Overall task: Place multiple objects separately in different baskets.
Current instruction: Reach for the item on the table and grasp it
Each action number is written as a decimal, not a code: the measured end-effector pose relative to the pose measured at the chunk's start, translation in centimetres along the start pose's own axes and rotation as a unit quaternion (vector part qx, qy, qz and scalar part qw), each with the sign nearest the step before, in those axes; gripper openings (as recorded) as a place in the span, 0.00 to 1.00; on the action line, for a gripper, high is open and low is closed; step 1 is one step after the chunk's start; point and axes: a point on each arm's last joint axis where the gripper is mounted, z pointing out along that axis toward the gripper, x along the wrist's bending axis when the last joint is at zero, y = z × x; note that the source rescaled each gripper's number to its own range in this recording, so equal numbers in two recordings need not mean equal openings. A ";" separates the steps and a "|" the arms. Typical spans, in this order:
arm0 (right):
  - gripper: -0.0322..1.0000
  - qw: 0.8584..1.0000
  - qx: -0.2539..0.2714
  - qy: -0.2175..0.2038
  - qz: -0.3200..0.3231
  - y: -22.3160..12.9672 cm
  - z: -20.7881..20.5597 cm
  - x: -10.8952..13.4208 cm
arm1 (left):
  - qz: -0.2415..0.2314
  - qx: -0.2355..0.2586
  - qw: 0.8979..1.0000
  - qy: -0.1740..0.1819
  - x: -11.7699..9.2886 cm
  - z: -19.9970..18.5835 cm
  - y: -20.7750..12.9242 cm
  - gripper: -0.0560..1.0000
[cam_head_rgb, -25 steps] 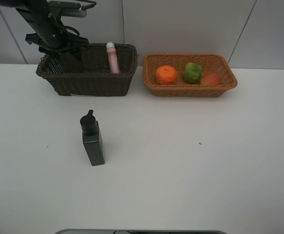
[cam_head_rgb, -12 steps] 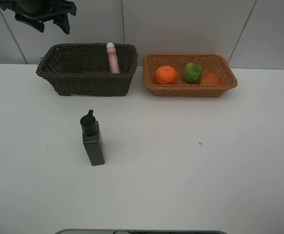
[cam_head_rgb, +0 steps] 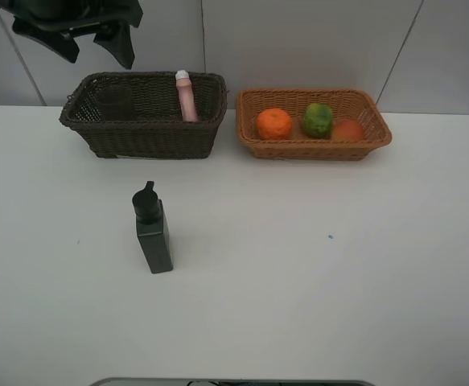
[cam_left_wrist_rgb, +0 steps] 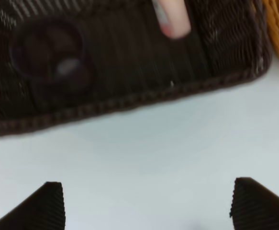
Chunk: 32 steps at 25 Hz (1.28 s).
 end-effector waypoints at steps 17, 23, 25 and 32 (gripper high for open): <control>0.95 1.000 0.000 0.000 0.000 0.0 0.0 0.0 | -0.102 0.067 0.992 -0.016 -6.4 0.1 -6.3 0.91; 0.95 1.000 0.000 0.000 0.000 0.0 0.0 0.0 | -0.143 0.069 0.987 -0.020 -7.7 -0.2 -6.9 0.95; 0.95 1.000 0.000 0.000 0.000 0.0 0.0 0.0 | -0.140 0.073 0.987 -0.018 -7.9 -0.1 -7.3 0.99; 0.95 1.000 0.000 0.000 0.000 0.0 0.0 0.0 | -0.160 0.112 0.981 -0.017 -8.4 1.9 -8.6 1.00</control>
